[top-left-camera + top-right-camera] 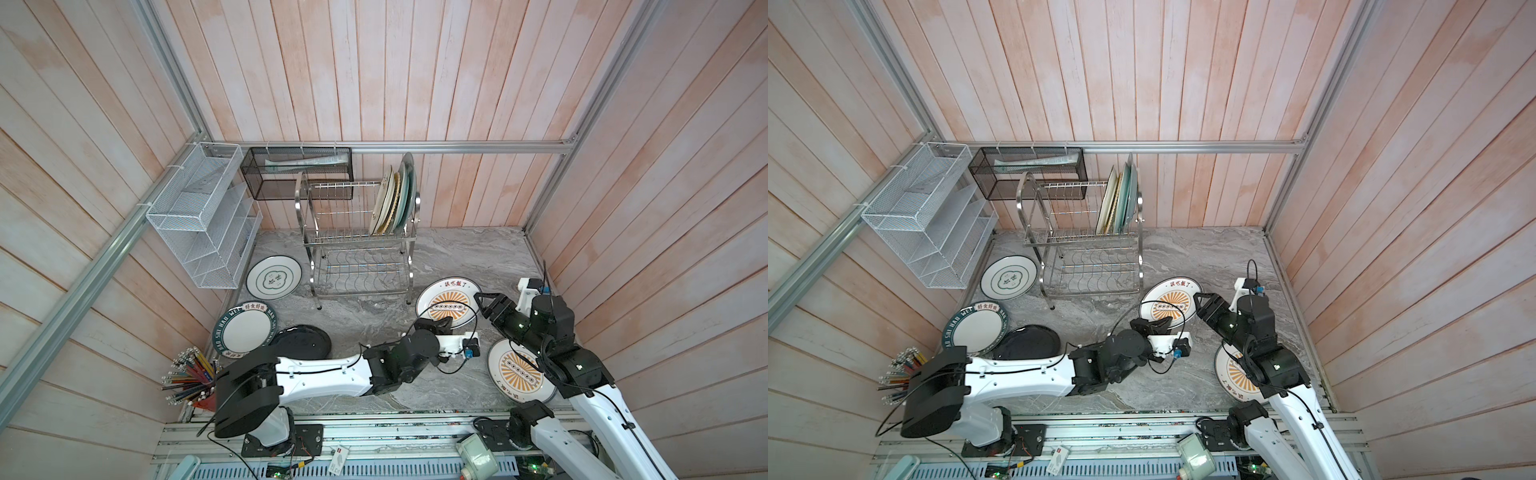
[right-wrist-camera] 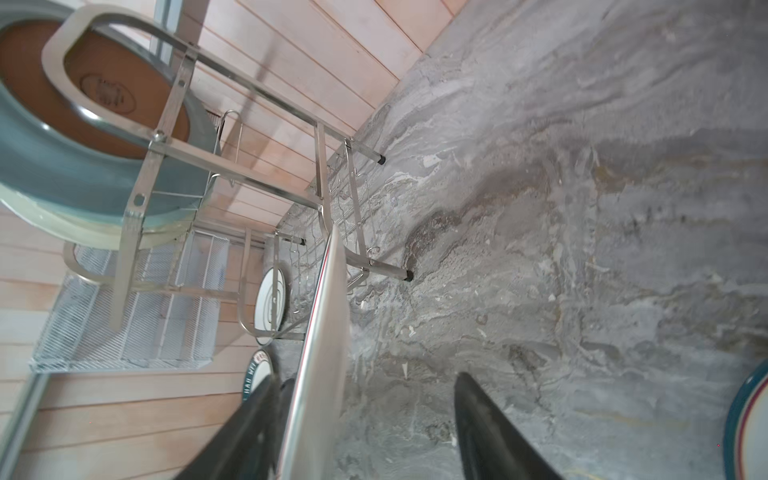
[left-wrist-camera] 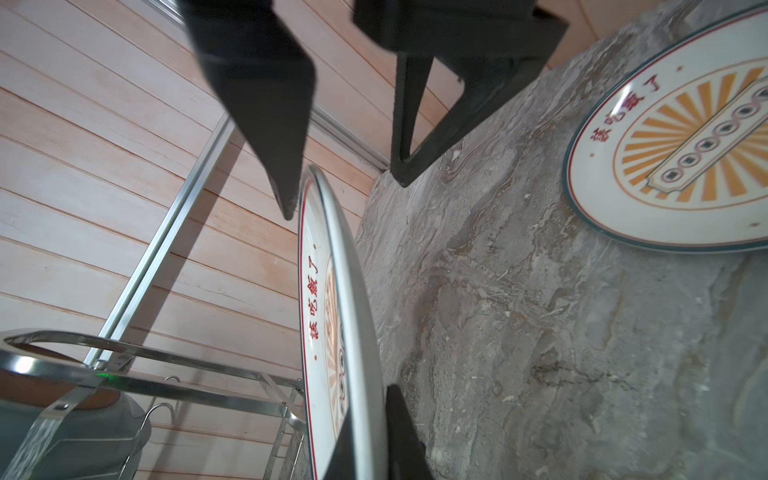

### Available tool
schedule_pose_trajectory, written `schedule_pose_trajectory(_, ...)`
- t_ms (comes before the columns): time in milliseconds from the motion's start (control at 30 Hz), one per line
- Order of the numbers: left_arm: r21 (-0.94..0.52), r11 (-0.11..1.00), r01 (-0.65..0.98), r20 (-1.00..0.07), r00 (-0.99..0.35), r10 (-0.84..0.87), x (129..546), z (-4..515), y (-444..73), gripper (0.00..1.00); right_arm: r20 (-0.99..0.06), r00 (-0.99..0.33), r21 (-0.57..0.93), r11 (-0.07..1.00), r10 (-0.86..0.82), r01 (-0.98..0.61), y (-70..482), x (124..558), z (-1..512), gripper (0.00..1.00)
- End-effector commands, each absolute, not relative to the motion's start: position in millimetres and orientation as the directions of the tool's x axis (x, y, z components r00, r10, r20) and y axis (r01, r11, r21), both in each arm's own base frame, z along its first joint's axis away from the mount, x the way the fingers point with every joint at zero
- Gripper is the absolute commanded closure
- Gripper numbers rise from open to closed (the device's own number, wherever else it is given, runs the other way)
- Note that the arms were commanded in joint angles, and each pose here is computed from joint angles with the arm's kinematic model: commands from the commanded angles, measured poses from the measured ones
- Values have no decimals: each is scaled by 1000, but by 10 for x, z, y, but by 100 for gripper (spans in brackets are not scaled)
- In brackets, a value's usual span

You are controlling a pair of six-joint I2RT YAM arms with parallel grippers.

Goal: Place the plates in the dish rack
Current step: 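Reach the left gripper across and grip the sunburst plate rim, then lift the sunburst plate upright with the left gripper while the right gripper withdraws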

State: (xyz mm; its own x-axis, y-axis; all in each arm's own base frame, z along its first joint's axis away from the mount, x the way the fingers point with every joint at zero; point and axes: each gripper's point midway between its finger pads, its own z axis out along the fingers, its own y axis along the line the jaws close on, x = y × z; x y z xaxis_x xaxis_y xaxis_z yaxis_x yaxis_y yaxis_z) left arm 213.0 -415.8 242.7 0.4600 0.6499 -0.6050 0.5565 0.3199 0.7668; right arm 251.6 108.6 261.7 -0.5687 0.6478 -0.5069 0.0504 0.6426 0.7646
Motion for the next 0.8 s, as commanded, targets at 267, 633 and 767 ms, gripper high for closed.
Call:
schedule_pose_trajectory(267,420,467,778,-871,201,448,1600,2728,-3288,100,-746,-489,611,757,452,-233,1297,2777,2897,13)
schedule_pose_trajectory(633,34,715,698,-998,56,-7,1487,3569,-2092,100,-789,-572,486,797,224,-358,2155,3221,2281,13)
schedule_pose_trajectory(767,-48,762,645,-997,20,-80,1542,3745,-1885,100,-785,-597,453,808,162,-376,2446,3419,2041,14)
